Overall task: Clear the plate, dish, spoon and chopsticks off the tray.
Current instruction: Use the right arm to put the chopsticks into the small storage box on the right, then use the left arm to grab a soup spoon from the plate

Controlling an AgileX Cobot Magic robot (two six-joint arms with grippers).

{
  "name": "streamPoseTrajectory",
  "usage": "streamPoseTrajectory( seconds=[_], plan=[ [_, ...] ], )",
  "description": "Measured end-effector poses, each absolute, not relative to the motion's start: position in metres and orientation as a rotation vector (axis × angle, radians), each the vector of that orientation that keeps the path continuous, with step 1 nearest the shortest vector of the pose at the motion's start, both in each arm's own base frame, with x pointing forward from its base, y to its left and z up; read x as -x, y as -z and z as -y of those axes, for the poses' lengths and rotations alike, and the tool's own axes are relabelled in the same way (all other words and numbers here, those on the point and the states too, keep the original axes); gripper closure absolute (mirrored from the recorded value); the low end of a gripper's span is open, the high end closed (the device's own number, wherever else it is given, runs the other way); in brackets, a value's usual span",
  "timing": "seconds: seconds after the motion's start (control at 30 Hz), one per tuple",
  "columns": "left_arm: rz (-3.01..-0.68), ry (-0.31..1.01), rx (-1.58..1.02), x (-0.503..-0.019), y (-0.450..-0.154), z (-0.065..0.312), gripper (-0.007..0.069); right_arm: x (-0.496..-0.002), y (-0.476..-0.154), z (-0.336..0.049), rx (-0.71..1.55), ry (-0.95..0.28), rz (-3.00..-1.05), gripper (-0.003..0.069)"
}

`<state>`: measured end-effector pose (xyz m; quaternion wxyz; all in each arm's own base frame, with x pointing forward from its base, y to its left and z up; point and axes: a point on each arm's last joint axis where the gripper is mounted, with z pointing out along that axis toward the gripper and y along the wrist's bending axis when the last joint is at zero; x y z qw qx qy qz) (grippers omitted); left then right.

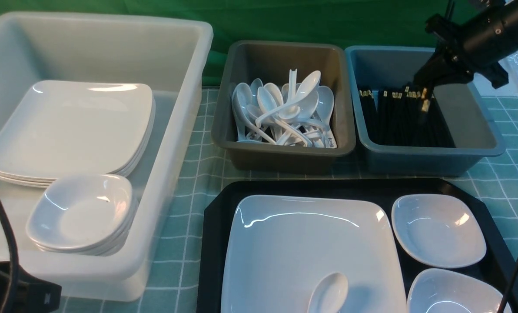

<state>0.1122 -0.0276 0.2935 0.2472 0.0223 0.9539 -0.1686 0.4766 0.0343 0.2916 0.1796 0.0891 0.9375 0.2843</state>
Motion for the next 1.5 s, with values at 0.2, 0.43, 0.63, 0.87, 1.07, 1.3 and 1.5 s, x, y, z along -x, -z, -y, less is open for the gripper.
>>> streamPoseTrajectory(
  seconds=[0.2, 0.43, 0.63, 0.87, 1.07, 1.3, 1.5],
  plan=[
    [-2.595, 0.477, -0.059, -0.112, -0.294, 0.029, 0.0608, -0.508, -0.257, -0.033, -0.399, -0.824, -2.621, 0.0582],
    [-2.538, 0.590, -0.137, -0.115, -0.305, 0.040, 0.0622, -0.512, -0.237, -0.026, -0.478, -0.730, -2.674, 0.0283],
    [-2.534, 0.645, -0.330, -0.130, -0.329, 0.059, 0.0624, -0.497, -0.269, -0.025, -0.246, -0.664, -2.744, 0.0188],
    [-2.653, 0.563, -0.573, -0.152, -0.330, 0.103, 0.0624, -0.450, -0.370, -0.018, -0.040, -0.445, -2.554, 0.0592],
    [-2.760, 0.424, -0.873, -0.166, -0.294, 0.178, 0.0624, -0.347, -0.445, -0.015, 0.048, -0.209, -2.473, 0.0639],
    [-2.777, 0.365, -1.045, -0.188, -0.251, 0.243, 0.0546, -0.218, -0.423, -0.013, 0.074, -0.178, -2.553, 0.0638],
    [-2.761, 0.362, -1.059, -0.205, -0.219, 0.271, 0.0296, -0.154, -0.396, -0.013, 0.091, -0.171, -2.565, 0.0621]
  ],
)
